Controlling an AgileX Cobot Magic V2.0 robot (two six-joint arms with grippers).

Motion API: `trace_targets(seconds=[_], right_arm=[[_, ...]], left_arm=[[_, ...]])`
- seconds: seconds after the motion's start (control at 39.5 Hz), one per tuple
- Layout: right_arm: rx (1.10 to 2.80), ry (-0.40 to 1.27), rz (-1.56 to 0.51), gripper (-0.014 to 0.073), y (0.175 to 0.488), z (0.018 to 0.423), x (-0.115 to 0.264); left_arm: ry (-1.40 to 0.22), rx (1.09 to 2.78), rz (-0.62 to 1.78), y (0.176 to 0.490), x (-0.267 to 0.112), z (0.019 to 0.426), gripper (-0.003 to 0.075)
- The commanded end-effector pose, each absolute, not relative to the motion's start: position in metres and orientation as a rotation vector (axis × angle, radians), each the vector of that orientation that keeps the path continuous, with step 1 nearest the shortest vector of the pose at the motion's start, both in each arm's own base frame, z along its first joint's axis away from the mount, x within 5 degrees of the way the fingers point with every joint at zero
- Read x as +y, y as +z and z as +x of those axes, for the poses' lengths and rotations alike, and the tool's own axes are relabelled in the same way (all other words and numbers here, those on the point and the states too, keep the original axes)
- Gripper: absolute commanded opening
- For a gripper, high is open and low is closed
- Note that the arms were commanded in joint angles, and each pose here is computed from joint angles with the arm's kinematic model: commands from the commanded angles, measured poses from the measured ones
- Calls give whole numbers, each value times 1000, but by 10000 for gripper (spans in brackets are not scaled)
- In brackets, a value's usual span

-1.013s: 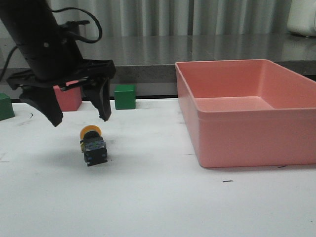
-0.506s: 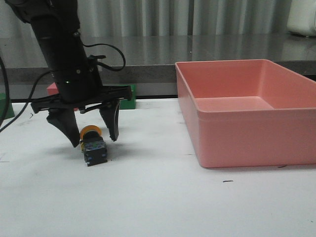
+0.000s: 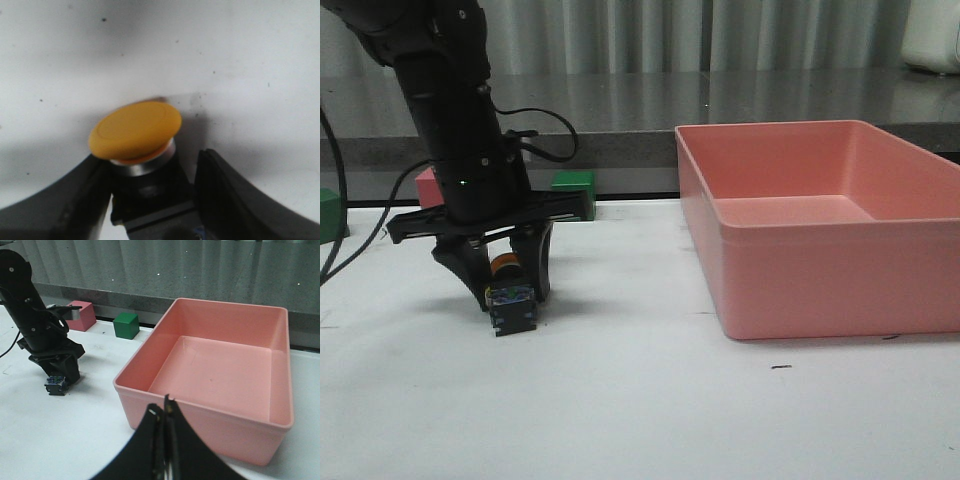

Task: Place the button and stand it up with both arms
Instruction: 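Lower the left gripper over the lying button and grasp it, then lift the button with the left gripper and rotate it cap-up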

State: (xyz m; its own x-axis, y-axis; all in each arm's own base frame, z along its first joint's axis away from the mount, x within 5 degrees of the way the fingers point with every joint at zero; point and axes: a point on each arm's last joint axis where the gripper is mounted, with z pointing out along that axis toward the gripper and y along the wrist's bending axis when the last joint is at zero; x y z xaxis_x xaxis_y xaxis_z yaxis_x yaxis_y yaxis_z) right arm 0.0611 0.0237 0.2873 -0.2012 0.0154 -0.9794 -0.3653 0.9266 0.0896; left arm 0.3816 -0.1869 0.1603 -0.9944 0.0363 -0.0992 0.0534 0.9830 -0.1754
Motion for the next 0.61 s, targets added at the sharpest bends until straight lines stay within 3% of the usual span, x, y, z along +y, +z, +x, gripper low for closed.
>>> trace_targets(seconds=[0.0,0.28,0.58], right_arm=[[1635,351,-270,-62,303,62,24],[1635,351,-270,-62,303,62,24],[1635,351,-270,-62,303,62,24]], left_arm=[[-318,2938,67,196,-188,383,192],[-247,2784,124,226,-176,375,190],[-270,2380,236,235,-153,340,190]])
